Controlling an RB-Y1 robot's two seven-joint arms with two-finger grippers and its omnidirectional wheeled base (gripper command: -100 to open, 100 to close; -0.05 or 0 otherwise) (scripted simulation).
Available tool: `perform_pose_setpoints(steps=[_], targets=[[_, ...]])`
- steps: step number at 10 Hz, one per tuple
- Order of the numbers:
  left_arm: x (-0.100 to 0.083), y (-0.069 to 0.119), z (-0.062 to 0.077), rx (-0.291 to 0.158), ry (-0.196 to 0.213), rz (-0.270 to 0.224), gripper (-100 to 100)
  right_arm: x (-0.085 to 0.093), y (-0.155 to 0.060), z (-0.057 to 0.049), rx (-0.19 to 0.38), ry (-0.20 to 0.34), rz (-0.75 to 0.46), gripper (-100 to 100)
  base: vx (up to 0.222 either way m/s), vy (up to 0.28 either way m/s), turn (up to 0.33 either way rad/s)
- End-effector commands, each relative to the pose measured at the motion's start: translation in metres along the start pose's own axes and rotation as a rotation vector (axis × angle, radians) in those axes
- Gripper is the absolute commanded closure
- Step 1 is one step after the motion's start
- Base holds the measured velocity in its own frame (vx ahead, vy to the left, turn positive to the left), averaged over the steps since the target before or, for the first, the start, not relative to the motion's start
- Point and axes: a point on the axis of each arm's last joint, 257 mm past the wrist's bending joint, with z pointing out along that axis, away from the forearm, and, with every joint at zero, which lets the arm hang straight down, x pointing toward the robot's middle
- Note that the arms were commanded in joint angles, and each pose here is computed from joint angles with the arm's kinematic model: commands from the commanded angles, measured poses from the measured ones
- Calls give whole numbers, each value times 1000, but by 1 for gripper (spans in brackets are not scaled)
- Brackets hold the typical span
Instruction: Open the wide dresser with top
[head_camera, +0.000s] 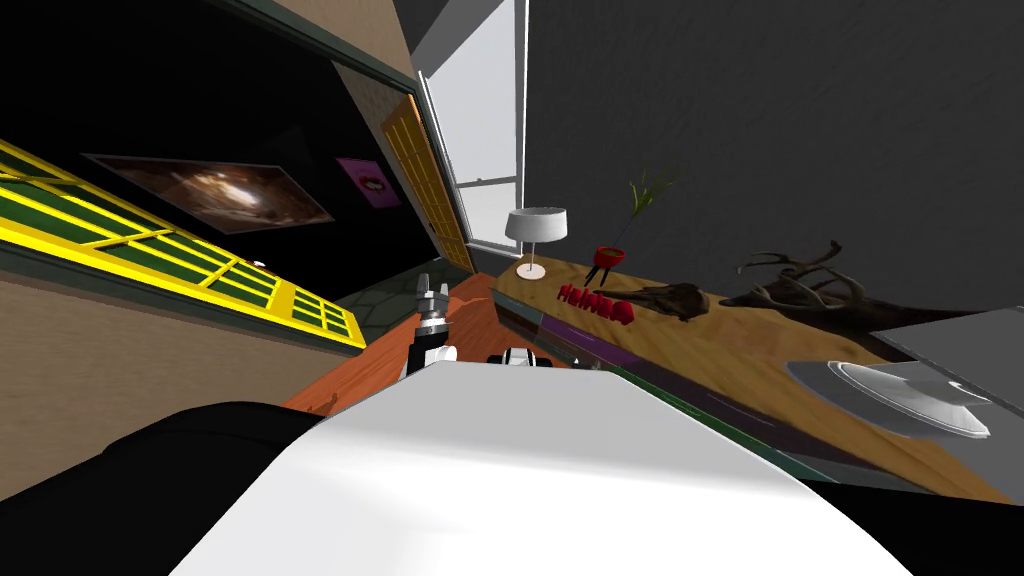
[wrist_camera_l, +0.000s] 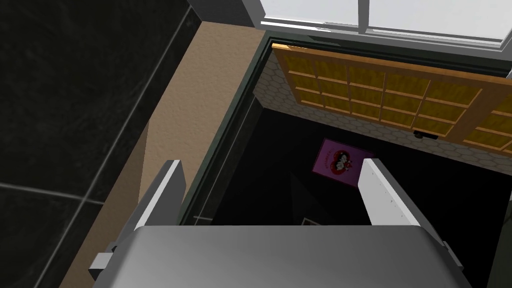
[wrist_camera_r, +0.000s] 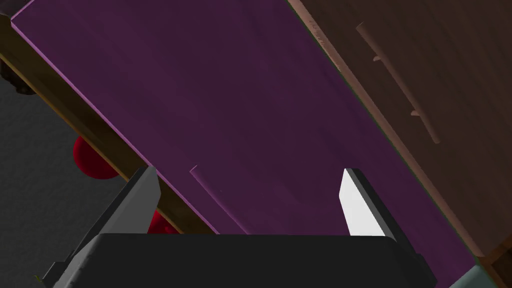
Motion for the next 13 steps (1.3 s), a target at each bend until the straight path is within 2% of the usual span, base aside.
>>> perform_pose_setpoints(steps=[1, 2, 5, 6, 11, 12, 13], targets=[[0, 0, 0, 0, 0, 0, 0, 1, -13, -1, 53, -60, -129, -100, 65, 2, 129], [0, 0, 0, 0, 0, 0, 0, 1, -16, -2, 65, -60, -132, -100, 51, -3, 40], [0, 0, 0, 0, 0, 0, 0, -3, -32, -4, 130, -144, -281, -100, 75, -4, 100], [0, 0, 0, 0, 0, 0, 0, -3, -34, -4, 137, -144, -281, -100, 58, -7, 31], [0, 0, 0, 0, 0, 0, 0, -12, -50, -8, 209, -242, -424, -100, 52, -8, 70], [0, 0, 0, 0, 0, 0, 0, -11, -49, -8, 202, -233, -411, -100, 21, -9, 9], [0, 0, 0, 0, 0, 0, 0, -4, -63, 7, 239, -182, -412, -100, -67, -10, 298]])
